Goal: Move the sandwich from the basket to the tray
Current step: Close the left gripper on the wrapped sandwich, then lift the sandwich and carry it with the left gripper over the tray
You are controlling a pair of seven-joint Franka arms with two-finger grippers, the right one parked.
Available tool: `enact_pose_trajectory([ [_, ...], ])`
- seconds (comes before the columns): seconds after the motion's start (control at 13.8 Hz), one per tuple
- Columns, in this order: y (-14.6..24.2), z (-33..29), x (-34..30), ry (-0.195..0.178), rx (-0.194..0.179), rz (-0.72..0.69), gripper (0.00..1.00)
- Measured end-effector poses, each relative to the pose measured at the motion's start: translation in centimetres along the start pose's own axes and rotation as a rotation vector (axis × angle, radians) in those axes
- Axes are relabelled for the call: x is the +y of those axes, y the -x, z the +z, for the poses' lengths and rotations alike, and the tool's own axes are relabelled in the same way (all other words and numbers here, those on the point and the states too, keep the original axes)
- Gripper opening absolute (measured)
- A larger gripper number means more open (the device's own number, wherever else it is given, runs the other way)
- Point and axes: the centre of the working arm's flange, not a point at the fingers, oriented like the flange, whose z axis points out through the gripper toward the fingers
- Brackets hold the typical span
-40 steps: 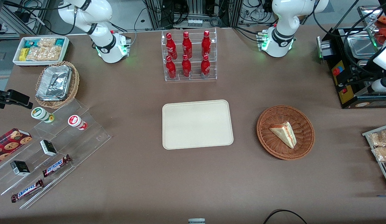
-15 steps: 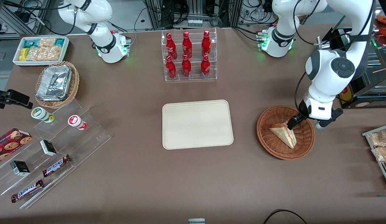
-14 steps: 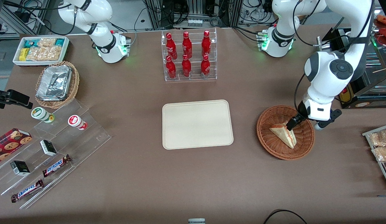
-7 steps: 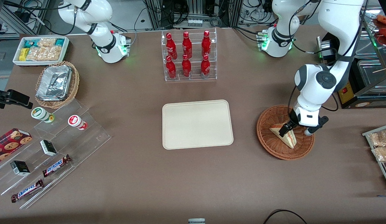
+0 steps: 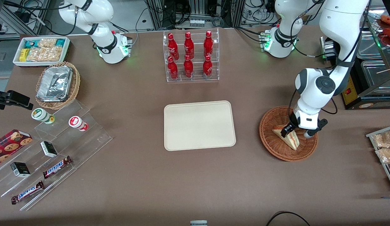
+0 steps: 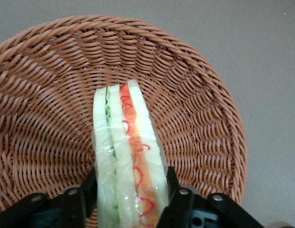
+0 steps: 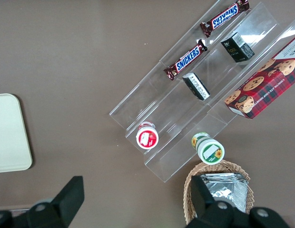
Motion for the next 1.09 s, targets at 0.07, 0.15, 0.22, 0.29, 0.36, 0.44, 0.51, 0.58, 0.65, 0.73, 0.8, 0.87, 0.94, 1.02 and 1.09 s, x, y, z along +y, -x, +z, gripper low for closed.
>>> enact_pose_trajectory([
  [0.07, -0.1, -0.2, 0.1, 0.002, 0.003, 0.001, 0.43],
  [0.15, -0.2, -0.5, 0.4, 0.003, 0.005, 0.008, 0.37],
  [0.22, -0.2, -1.1, 0.8, -0.008, 0.000, 0.026, 0.34],
  [0.29, -0.3, -2.1, 1.6, -0.030, -0.012, 0.052, 0.32],
  [0.36, -0.4, -3.7, 2.7, -0.065, -0.032, 0.081, 0.30],
  [0.44, -0.5, -5.8, 4.2, -0.102, -0.055, 0.108, 0.29],
  [0.51, -0.5, -8.3, 6.1, -0.133, -0.078, 0.134, 0.26],
  [0.58, -0.3, -10.8, 8.3, -0.150, -0.093, 0.162, 0.19],
  [0.65, 0.4, -13.1, 10.5, -0.149, -0.097, 0.192, 0.18],
  [0.73, 1.4, -14.8, 12.8, -0.133, -0.093, 0.225, 0.18],
  [0.8, 2.9, -16.2, 15.0, -0.112, -0.089, 0.256, 0.18],
  [0.87, 4.8, -17.0, 17.1, -0.092, -0.091, 0.281, 0.18],
  [0.94, 7.1, -17.3, 19.2, -0.071, -0.098, 0.312, 0.18],
  [1.02, 9.4, -17.3, 21.1, -0.060, -0.104, 0.348, 0.18],
  [1.09, 12.0, -16.7, 23.1, -0.058, -0.106, 0.387, 0.18],
])
